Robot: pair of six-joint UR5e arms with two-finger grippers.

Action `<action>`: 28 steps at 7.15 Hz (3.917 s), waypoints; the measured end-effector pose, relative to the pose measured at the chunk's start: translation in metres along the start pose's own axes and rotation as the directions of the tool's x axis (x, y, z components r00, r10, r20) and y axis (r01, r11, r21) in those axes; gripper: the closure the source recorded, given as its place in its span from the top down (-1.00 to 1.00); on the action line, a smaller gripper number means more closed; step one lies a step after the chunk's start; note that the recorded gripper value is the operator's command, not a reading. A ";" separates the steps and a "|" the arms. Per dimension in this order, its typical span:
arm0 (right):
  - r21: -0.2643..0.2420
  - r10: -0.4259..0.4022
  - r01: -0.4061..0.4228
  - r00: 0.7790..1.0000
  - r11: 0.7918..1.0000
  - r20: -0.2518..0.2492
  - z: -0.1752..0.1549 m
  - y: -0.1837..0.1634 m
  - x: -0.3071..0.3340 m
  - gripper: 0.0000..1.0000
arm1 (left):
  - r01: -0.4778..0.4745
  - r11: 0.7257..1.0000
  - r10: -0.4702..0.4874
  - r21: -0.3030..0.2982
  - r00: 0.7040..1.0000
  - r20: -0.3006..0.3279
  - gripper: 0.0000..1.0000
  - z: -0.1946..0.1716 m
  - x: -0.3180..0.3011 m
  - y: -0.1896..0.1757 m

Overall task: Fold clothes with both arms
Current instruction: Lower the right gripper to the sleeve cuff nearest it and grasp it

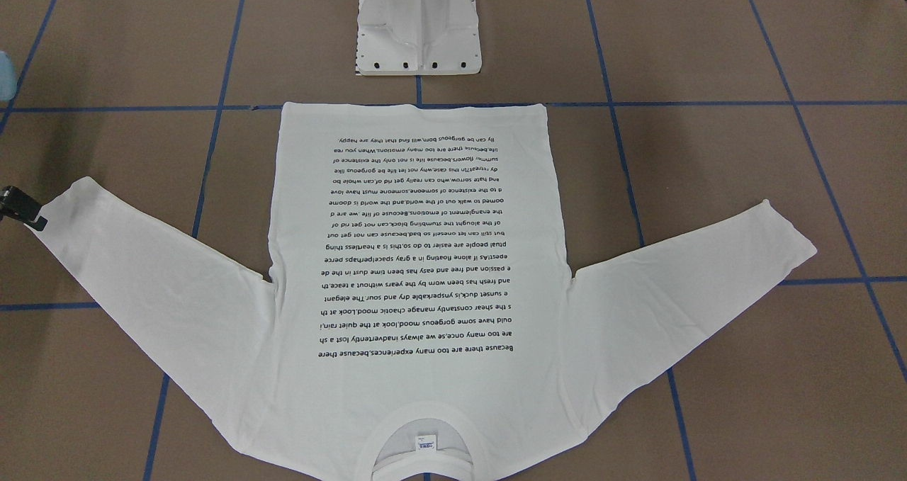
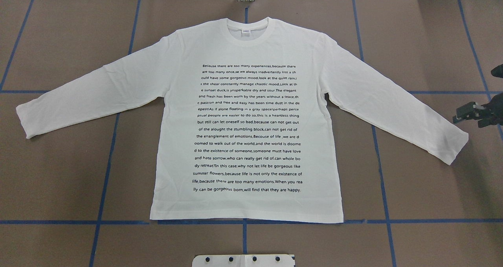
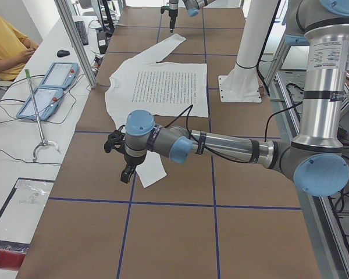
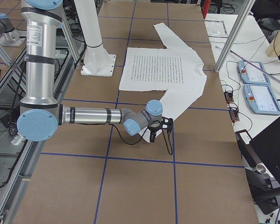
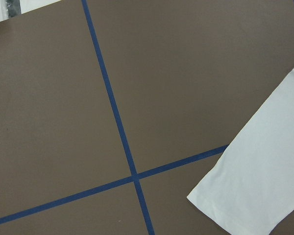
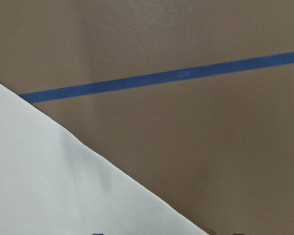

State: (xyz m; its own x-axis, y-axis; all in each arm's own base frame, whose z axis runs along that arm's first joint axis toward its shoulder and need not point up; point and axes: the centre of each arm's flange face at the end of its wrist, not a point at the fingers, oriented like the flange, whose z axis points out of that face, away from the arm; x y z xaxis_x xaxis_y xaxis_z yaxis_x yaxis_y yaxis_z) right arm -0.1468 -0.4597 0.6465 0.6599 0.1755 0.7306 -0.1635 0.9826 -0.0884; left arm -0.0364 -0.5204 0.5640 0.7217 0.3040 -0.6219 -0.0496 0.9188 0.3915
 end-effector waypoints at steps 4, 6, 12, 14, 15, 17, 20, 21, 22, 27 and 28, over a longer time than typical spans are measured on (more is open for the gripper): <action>-0.051 0.120 -0.120 0.993 0.991 -0.007 0.015 0.009 0.017 0.68 | -0.005 1.000 0.005 0.002 1.000 0.000 1.00 -0.001 0.001 -0.001; -0.068 0.137 -0.138 0.990 0.988 -0.008 0.020 0.011 0.018 0.54 | -0.007 1.000 0.007 0.003 1.000 0.000 1.00 -0.001 0.001 -0.001; -0.076 0.139 -0.139 0.990 0.987 -0.004 0.023 0.009 0.009 0.48 | -0.009 1.000 0.009 0.001 1.000 0.002 1.00 0.000 0.000 0.000; -0.080 0.142 -0.142 0.990 0.987 -0.010 0.028 0.006 0.011 0.47 | -0.009 1.000 0.009 0.001 1.000 0.002 1.00 0.000 0.000 0.000; -0.081 0.146 -0.146 0.989 0.986 -0.012 0.032 0.001 0.009 0.25 | -0.010 1.000 0.010 0.002 1.000 0.002 1.00 -0.001 0.001 0.000; -0.079 0.172 -0.172 0.985 0.982 -0.012 0.033 -0.003 0.006 -1.00 | -0.013 1.000 0.013 0.005 1.000 0.002 1.00 -0.002 0.002 -0.001; -0.098 0.227 -0.225 0.974 0.969 0.008 0.028 -0.001 -0.001 -1.00 | -0.014 1.000 0.014 0.009 1.000 0.002 1.00 -0.004 0.003 -0.002; -0.120 0.230 -0.225 0.973 0.967 0.030 0.022 0.002 -0.007 -1.00 | -0.015 1.000 0.015 0.010 1.000 0.002 1.00 -0.005 0.003 -0.002; -0.132 0.232 -0.225 0.972 0.965 0.041 0.019 0.005 -0.010 -1.00 | -0.015 1.000 0.015 0.010 1.000 0.002 1.00 -0.005 0.003 -0.002; -0.128 0.316 -0.301 0.941 0.945 0.119 -0.024 0.005 -0.068 -1.00 | -0.018 1.000 0.018 0.012 1.000 0.001 1.00 -0.006 0.005 -0.003; -0.130 0.347 -0.330 0.927 0.935 0.143 -0.034 -0.002 -0.097 -1.00 | -0.018 1.000 0.018 0.012 1.000 0.001 1.00 -0.006 0.005 -0.003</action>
State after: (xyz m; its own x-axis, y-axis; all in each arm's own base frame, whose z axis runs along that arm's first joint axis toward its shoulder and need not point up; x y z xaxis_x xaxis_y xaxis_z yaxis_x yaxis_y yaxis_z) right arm -0.1858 -0.4761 0.5529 0.4498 0.4951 0.7433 -0.2750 0.8686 -0.4122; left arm -0.0367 -0.5200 0.5561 0.7216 0.3203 -0.6137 -0.0545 0.9101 0.4108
